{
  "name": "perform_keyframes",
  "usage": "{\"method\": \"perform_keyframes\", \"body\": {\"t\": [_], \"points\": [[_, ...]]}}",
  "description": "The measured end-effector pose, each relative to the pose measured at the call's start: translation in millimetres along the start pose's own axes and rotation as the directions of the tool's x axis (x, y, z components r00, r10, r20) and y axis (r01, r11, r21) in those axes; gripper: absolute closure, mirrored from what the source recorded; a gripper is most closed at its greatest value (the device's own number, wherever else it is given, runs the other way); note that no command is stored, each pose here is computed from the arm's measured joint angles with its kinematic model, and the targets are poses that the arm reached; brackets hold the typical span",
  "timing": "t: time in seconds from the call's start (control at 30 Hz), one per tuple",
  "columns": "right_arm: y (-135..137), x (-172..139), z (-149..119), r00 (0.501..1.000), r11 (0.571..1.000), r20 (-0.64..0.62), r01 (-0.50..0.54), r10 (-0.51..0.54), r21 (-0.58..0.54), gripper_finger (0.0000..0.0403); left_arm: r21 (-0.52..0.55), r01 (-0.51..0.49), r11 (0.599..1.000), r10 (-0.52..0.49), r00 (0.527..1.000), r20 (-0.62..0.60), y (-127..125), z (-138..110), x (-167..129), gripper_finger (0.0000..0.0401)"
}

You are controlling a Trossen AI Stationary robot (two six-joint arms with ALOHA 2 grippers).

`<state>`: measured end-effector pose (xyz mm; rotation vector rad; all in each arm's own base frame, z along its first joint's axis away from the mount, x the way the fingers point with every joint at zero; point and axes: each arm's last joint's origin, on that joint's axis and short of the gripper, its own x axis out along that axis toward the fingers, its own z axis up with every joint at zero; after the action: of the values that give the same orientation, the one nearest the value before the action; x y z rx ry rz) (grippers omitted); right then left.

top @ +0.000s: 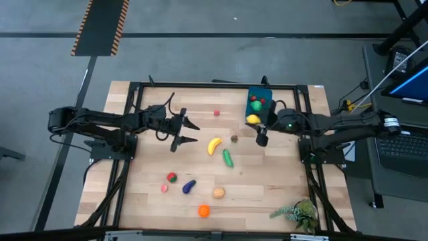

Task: Pick and placing Produce into tupperware
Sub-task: Put the yellow lemon into the blue bin

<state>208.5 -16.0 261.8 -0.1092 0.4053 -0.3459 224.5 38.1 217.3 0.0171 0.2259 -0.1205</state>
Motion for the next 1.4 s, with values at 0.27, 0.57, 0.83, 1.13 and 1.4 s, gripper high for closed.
{"method": "perform_keyframes", "body": {"t": [0.27,0.57,0.83,1.13,1.4], "points": [[-6,-22,-30,0.980,0.998,0.200,0.003,-0.016,0.065,0.0200,0.037,-0.122,0.992,0.122,0.993,-0.004,4,0,0,0.0172],[-16,-39,-53,0.953,0.990,0.286,0.068,-0.101,0.120,0.0200,0.039,-0.181,0.983,0.179,0.982,0.055,12,1,-4,0.0172],[-23,-44,-72,0.941,0.977,0.285,0.145,-0.184,0.154,0.0200,-0.009,-0.219,0.976,0.218,0.965,0.149,13,-27,-17,0.0172],[-39,-43,-77,0.885,0.898,0.206,0.367,-0.417,0.242,0.0200,0.012,-0.240,0.971,0.236,0.962,0.134,16,-31,-19,0.0172],[-51,-33,-85,0.826,0.815,0.094,0.520,-0.556,0.256,0.0200,0.043,-0.244,0.969,0.237,0.962,0.135,16,-31,-19,0.0172]]}}
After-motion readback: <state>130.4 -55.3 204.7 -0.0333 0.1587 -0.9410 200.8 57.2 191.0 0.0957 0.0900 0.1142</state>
